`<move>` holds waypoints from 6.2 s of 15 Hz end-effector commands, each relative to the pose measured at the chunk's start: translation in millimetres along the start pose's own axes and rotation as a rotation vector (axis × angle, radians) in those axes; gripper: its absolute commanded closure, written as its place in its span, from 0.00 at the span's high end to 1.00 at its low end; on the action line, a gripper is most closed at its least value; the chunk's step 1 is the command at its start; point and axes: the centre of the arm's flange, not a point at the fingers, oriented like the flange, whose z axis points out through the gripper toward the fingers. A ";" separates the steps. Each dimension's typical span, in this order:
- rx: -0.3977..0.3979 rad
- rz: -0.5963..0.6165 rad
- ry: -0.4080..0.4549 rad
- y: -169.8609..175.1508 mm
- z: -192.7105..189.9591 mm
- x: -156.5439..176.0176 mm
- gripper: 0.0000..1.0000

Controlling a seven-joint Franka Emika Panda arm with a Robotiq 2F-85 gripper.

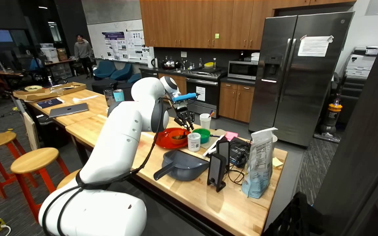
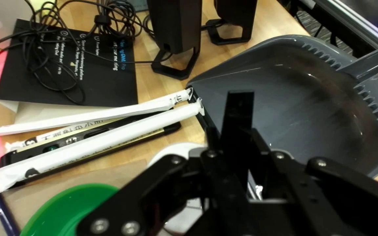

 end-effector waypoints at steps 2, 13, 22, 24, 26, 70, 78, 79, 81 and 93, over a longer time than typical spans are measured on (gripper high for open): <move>-0.097 0.015 0.062 2.0 -9.2 7.5 0.06; -0.104 -0.058 0.206 -13.6 -37.2 20.6 0.06; 0.029 -0.065 0.055 -23.8 -22.3 8.4 0.06; 0.033 -0.043 0.011 -21.2 -17.9 5.7 0.06; 0.032 -0.027 -0.026 -17.9 -14.5 4.3 0.06; -0.103 0.063 -0.078 -12.2 -12.7 15.5 0.06; -0.187 0.030 0.076 -12.4 -27.8 25.8 0.06; -0.174 0.015 0.078 -13.7 -28.7 26.1 0.06; -0.134 -0.008 0.074 -16.9 -29.8 25.7 0.06; -0.028 -0.079 -0.105 -28.4 -20.9 13.1 0.06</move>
